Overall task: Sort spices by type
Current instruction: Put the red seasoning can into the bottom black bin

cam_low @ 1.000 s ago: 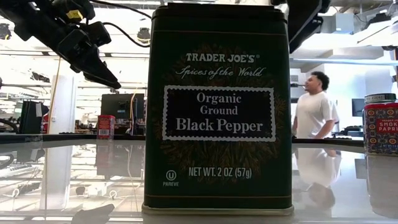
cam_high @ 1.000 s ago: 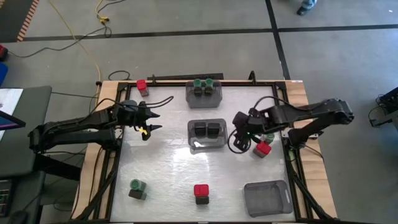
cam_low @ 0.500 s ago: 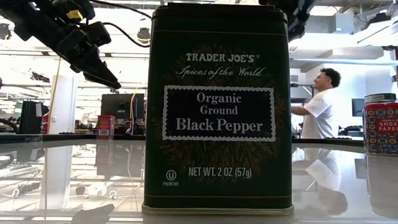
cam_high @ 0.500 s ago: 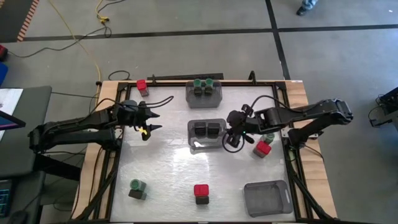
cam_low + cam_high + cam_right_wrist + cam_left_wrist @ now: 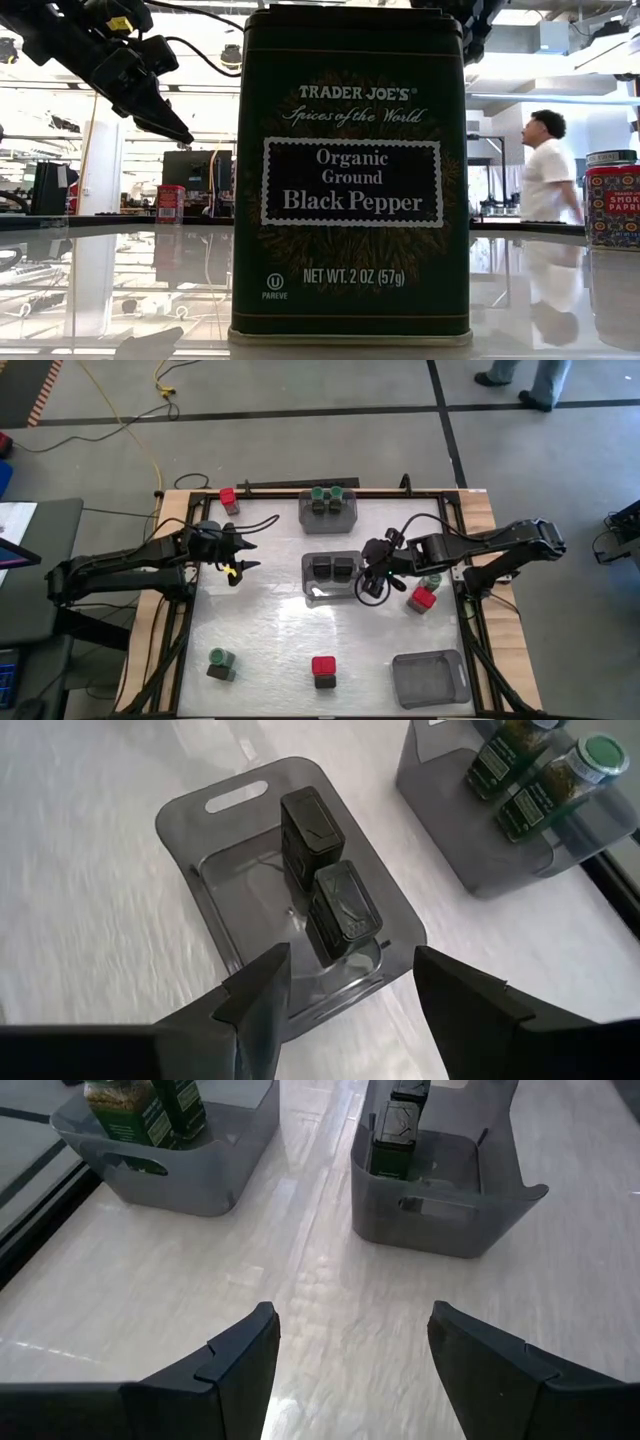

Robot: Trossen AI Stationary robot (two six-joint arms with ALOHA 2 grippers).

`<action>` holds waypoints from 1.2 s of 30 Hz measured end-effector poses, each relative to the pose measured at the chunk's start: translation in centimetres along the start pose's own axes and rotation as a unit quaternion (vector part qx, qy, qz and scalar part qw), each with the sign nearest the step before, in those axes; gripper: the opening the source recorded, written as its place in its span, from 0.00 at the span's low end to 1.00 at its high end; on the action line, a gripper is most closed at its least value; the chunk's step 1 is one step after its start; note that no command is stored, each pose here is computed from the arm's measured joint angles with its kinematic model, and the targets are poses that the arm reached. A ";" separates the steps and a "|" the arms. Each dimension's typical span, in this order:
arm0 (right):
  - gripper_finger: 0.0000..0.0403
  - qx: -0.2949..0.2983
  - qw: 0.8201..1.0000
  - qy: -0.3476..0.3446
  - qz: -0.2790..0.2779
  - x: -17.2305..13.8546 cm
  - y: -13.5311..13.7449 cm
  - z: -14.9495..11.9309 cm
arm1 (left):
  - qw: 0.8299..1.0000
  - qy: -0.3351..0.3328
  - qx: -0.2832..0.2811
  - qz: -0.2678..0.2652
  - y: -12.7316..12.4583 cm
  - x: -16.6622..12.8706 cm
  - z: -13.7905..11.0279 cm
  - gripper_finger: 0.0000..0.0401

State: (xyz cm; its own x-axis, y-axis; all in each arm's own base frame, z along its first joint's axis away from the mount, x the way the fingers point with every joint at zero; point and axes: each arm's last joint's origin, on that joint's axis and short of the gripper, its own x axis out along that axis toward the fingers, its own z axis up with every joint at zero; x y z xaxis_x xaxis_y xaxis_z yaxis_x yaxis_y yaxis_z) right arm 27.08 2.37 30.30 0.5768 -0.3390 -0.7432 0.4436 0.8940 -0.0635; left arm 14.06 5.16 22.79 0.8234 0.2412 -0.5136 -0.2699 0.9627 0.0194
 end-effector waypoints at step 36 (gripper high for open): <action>0.60 0.065 0.992 -0.107 0.015 0.7 -1.4 3.1 | 0.982 -0.158 -0.040 0.095 0.8 -0.2 3.8 0.61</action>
State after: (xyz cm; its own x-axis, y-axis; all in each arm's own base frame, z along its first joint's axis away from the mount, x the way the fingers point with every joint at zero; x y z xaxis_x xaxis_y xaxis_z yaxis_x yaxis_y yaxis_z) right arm 28.97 0.01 31.96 0.7172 -0.3804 -0.5838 0.5015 0.8635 0.0534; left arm 15.61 6.33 26.14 0.8645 0.4546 -0.2143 -0.4623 0.8866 0.0157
